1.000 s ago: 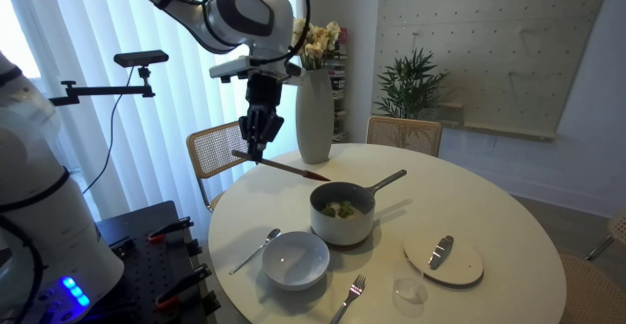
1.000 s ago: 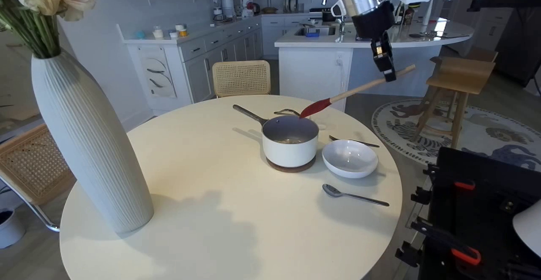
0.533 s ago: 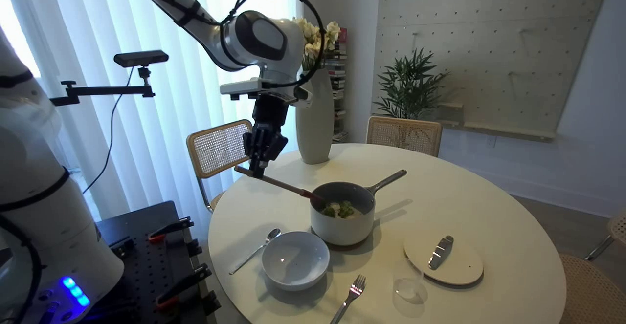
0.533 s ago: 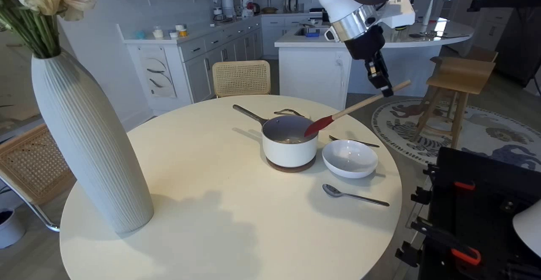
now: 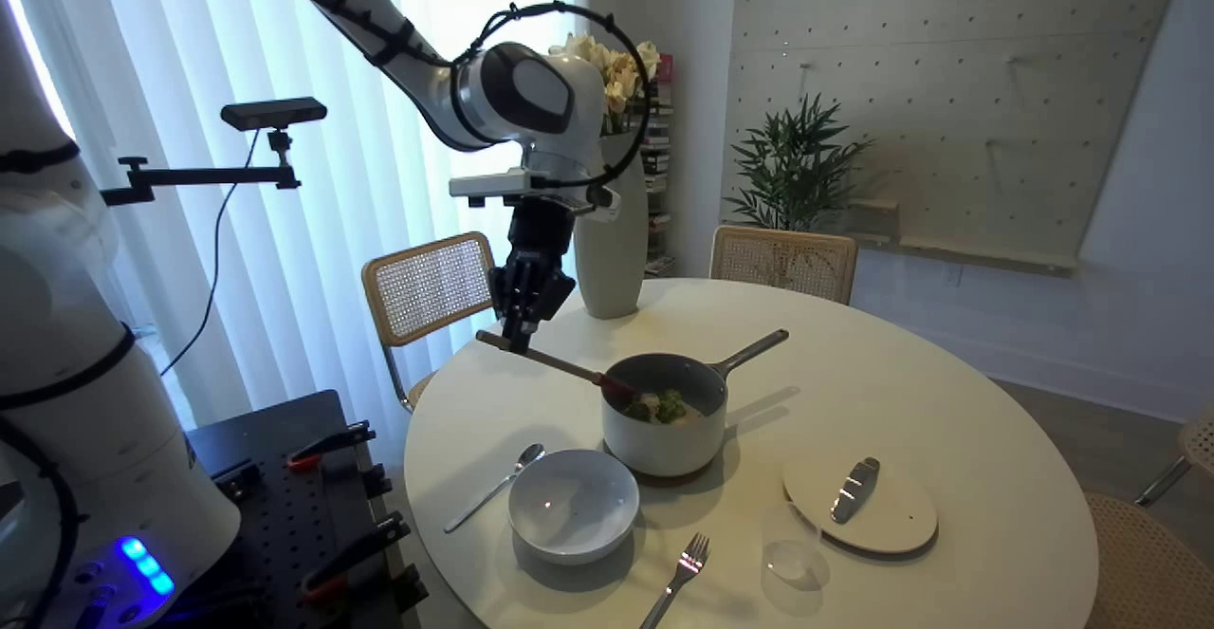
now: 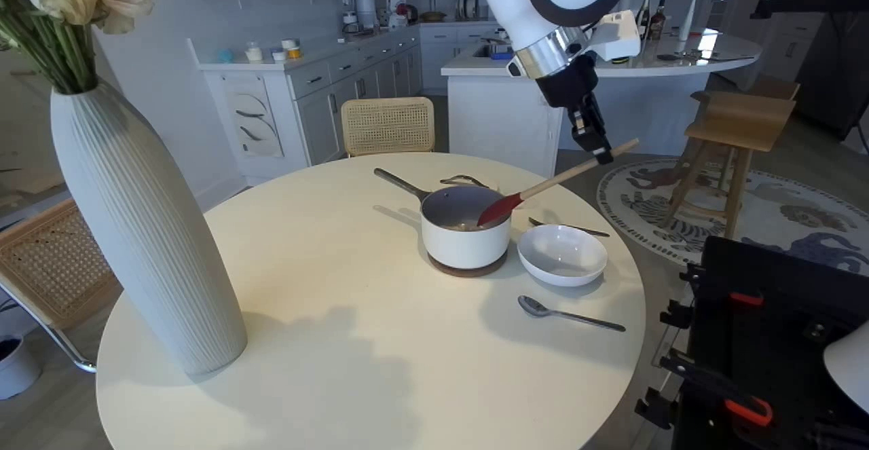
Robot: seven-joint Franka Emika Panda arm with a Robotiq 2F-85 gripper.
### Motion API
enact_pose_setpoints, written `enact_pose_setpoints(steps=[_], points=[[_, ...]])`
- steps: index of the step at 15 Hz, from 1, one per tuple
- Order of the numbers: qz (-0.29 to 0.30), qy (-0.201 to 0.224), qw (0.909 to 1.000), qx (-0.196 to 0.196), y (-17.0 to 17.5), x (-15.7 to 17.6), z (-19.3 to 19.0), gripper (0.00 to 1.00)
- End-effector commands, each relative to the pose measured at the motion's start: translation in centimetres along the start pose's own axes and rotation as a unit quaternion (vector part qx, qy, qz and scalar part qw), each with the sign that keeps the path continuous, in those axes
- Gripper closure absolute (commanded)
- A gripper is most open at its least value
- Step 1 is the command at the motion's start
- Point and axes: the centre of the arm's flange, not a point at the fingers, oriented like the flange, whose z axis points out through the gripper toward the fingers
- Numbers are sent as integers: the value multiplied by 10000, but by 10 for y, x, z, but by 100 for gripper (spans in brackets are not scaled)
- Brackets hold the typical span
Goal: Use the spatula to stir in the pot
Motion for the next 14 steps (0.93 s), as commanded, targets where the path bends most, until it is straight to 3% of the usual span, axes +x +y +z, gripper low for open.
enact_pose_setpoints(steps=[1,14], points=[[86,65,9999,-17,-1,19,-1,96],[92,440,9989,-119,2,70,7,96]])
